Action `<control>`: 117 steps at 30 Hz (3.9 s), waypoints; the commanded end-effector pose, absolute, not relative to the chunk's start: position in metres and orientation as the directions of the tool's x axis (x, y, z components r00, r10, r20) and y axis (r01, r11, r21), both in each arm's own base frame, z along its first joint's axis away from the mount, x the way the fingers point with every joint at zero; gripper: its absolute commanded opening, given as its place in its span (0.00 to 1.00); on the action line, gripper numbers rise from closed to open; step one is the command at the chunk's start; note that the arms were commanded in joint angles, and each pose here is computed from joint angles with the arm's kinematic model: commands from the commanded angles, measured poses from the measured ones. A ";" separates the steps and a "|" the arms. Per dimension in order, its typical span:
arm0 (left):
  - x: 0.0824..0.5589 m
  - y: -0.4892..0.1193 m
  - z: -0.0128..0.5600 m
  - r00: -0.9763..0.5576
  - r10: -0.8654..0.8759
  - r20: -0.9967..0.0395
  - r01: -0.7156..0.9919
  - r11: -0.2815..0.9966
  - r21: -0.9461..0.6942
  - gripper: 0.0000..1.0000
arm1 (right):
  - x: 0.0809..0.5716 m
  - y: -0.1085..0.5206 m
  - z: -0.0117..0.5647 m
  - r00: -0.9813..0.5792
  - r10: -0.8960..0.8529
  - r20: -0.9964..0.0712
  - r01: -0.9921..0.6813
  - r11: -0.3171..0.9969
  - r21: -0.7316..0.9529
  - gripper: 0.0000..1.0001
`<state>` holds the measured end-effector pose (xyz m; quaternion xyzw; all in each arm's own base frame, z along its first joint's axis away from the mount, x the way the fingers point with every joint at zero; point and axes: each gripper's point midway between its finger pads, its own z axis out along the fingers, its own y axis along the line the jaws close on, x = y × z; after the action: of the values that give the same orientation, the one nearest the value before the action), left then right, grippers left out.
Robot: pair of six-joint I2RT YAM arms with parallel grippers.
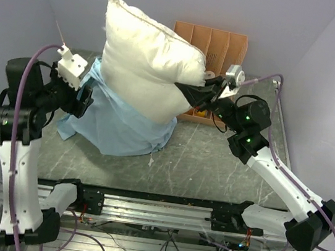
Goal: Remove the pillowcase from the pillow
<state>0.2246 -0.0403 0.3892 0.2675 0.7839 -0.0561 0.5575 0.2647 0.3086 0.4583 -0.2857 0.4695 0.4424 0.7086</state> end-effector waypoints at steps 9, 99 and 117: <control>0.211 -0.034 0.331 -0.309 0.575 -0.757 0.658 0.705 0.266 0.73 | 0.248 0.272 0.463 0.219 0.326 -0.920 -0.904 0.422 -0.065 0.00; 0.207 0.041 0.137 -0.554 0.583 -0.594 0.711 0.703 0.026 0.91 | 0.292 0.202 0.503 0.258 0.351 -0.900 -0.711 0.700 0.069 0.00; 0.284 0.042 0.065 -0.560 0.548 -0.622 0.639 0.763 0.097 1.00 | 0.309 0.191 0.483 0.254 0.302 -0.919 -0.634 0.769 0.078 0.00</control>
<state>0.2494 0.0399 0.0695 0.3500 0.8851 -0.1008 0.2897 0.3195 0.1952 0.4662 -0.1442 0.5642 0.3034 0.7542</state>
